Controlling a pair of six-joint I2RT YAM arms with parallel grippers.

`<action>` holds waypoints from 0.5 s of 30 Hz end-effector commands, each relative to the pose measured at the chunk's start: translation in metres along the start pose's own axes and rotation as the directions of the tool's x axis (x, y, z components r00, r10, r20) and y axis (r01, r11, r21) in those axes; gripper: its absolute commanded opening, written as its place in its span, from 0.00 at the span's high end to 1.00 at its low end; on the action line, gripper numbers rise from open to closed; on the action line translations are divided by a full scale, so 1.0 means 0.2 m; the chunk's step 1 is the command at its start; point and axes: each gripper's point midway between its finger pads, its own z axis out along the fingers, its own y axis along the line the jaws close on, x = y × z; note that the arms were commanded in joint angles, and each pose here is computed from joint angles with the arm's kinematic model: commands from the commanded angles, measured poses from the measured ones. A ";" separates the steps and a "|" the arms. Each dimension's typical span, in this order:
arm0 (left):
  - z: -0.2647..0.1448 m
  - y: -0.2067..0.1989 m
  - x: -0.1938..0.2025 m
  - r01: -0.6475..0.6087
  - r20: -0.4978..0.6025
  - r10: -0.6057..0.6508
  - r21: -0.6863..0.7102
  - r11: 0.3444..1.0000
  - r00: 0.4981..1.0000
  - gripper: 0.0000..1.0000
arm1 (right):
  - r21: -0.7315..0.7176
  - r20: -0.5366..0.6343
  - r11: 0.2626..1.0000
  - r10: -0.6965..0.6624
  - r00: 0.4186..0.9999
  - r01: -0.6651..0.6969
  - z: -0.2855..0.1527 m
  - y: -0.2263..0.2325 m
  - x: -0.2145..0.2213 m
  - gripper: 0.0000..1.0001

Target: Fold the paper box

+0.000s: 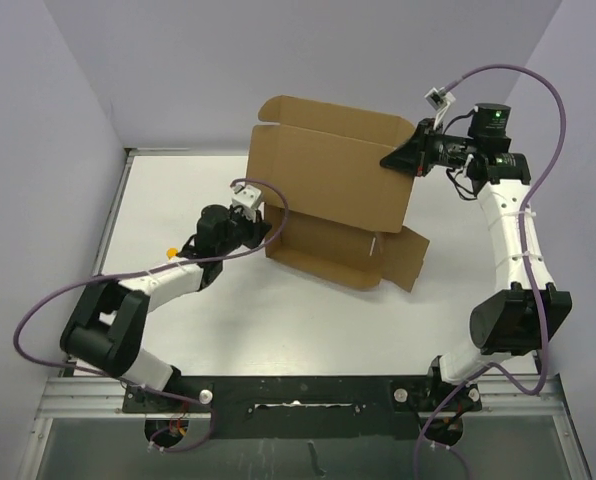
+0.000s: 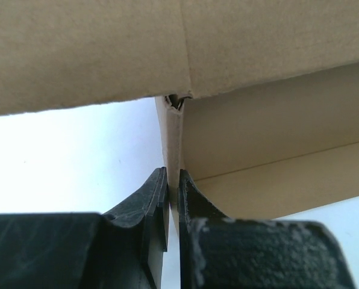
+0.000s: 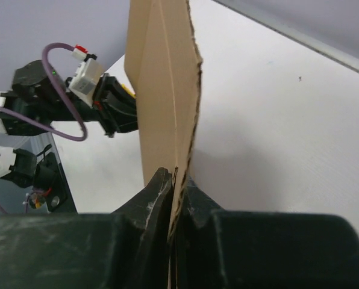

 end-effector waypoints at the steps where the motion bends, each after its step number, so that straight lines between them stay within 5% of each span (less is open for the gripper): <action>1: -0.23 -0.15 -0.20 0.095 -0.137 -0.087 0.053 0.994 0.987 1.00 | 0.163 0.071 0.981 -0.117 0.991 0.104 -0.06 -0.08 -0.18 1.00; 8: -0.56 -0.20 -0.02 0.232 -0.469 -0.246 -0.089 0.969 0.848 1.00 | 0.158 0.023 0.986 0.054 0.998 -0.057 0.06 -0.28 0.13 1.00; 15: -0.57 -0.21 0.15 0.216 -0.648 -0.254 -0.139 0.966 0.718 1.00 | 0.111 0.028 0.977 0.180 0.983 -0.182 0.15 -0.38 0.35 1.00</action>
